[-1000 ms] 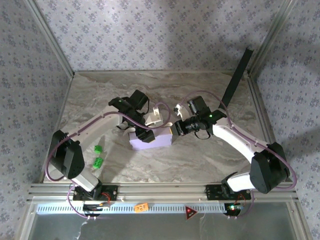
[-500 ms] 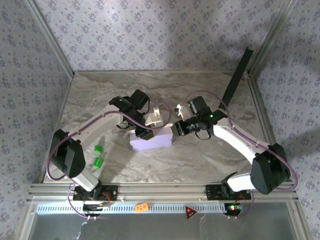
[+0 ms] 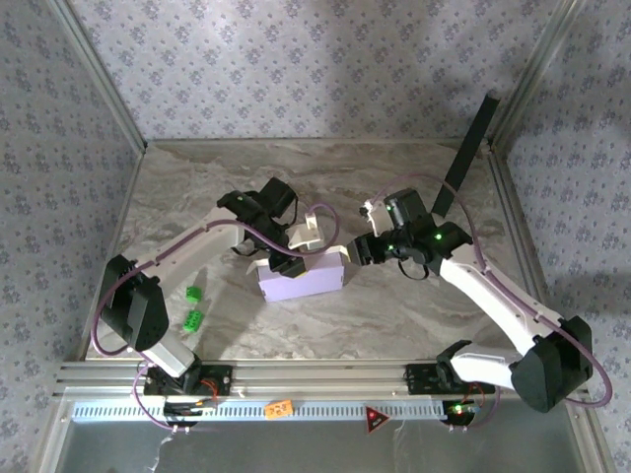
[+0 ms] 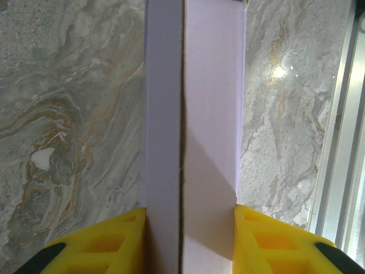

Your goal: Fold the paper box

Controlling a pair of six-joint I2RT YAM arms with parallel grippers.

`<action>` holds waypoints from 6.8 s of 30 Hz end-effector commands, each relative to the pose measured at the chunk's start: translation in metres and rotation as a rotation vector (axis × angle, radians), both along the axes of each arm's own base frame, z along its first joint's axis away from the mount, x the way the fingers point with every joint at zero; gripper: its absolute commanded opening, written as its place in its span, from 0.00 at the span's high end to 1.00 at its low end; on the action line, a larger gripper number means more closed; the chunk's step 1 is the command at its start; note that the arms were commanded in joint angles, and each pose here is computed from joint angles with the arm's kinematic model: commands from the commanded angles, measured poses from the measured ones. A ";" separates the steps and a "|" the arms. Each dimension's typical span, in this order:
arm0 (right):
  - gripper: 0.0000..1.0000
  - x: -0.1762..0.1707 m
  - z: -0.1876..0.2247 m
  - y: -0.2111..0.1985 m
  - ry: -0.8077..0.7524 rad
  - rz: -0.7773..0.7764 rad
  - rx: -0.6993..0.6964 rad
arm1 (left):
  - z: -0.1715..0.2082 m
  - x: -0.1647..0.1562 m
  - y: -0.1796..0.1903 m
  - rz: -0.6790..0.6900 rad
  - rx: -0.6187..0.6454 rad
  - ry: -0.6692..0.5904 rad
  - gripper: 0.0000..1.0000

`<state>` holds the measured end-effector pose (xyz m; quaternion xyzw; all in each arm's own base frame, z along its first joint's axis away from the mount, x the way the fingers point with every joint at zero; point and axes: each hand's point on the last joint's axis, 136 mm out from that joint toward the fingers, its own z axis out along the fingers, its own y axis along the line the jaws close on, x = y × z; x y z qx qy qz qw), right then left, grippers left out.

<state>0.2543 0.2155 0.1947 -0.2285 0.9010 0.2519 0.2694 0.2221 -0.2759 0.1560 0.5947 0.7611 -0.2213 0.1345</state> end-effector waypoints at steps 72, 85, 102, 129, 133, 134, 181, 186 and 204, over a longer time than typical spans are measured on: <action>1.00 -0.019 -0.015 0.006 -0.125 -0.392 -0.155 | 0.003 0.027 -0.023 0.047 0.016 -0.123 0.64; 1.00 -0.016 -0.027 0.004 -0.094 -0.398 -0.160 | 0.053 0.044 -0.015 0.167 -0.087 -0.244 0.36; 1.00 -0.006 -0.018 0.008 -0.036 -0.377 -0.153 | 0.053 0.023 0.084 0.777 -0.068 -0.135 0.37; 1.00 -0.005 -0.018 0.010 0.013 -0.361 -0.145 | 0.022 0.019 0.091 0.934 -0.063 0.066 0.76; 1.00 -0.005 -0.018 0.009 0.016 -0.358 -0.147 | 0.023 0.020 0.094 0.951 -0.041 0.062 0.74; 1.00 -0.006 -0.018 0.009 0.018 -0.356 -0.149 | 0.023 0.021 0.097 0.962 -0.028 0.048 0.72; 1.00 0.000 -0.019 0.023 0.066 -0.310 -0.185 | 0.038 0.029 0.055 0.881 -0.152 0.246 0.83; 1.00 -0.001 -0.019 0.023 0.072 -0.307 -0.186 | 0.042 0.031 0.053 0.873 -0.166 0.244 0.84; 1.00 -0.003 -0.024 0.022 0.099 -0.298 -0.192 | 0.044 0.035 0.051 0.898 -0.191 0.286 0.83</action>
